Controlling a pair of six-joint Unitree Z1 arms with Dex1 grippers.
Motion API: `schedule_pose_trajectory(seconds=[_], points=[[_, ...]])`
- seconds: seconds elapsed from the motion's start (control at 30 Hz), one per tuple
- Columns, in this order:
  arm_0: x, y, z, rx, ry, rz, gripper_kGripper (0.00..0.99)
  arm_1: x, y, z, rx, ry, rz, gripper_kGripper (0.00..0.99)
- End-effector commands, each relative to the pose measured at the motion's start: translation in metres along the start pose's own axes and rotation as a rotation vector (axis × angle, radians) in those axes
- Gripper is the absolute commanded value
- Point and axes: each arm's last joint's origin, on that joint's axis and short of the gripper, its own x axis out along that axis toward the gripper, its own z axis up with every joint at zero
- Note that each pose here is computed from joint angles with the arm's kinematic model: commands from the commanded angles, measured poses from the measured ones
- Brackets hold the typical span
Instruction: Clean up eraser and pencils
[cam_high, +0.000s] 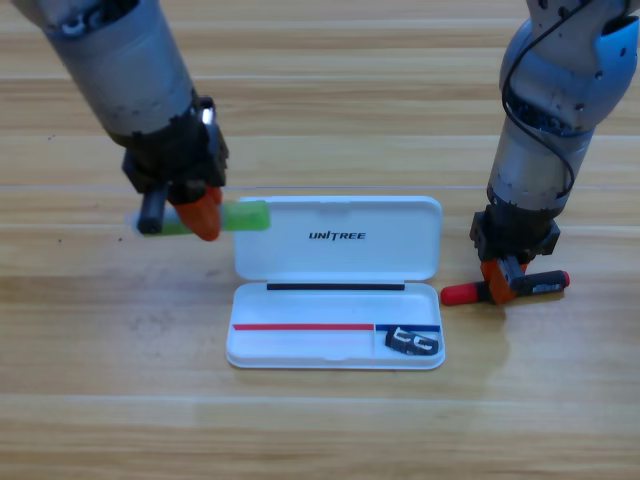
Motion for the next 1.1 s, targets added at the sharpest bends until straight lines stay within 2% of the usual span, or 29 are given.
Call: schedule_pose_trajectory(seconds=[0.03, 0.23, 0.43, 0.57, 0.77, 1.1], points=[[0.023, -0.011, 0.026, 0.050, 0.021, -0.055, 0.000, 0.029, -0.008, -0.012, 0.038, 0.016, 0.060, 0.000], [0.033, -0.019, 0.051, 0.091, 0.019, -0.071, 0.000, -0.053, 0.014, -0.021, 0.158, -0.035, -0.057, 0.000], [0.048, -0.026, 0.071, 0.111, 0.024, -0.089, 0.000, -0.103, 0.055, -0.019, 0.140, -0.050, -0.075, 0.000], [0.062, -0.029, 0.078, 0.115, 0.037, -0.113, 0.000, -0.105, 0.067, -0.014, 0.114, -0.047, -0.066, 0.000], [0.088, -0.029, 0.082, 0.109, 0.074, -0.146, 0.000, -0.097, 0.065, -0.009, 0.121, -0.036, -0.045, 0.000], [0.113, -0.030, 0.086, 0.094, 0.098, -0.179, 0.000, -0.096, 0.063, -0.007, 0.129, -0.036, -0.047, 0.000]])
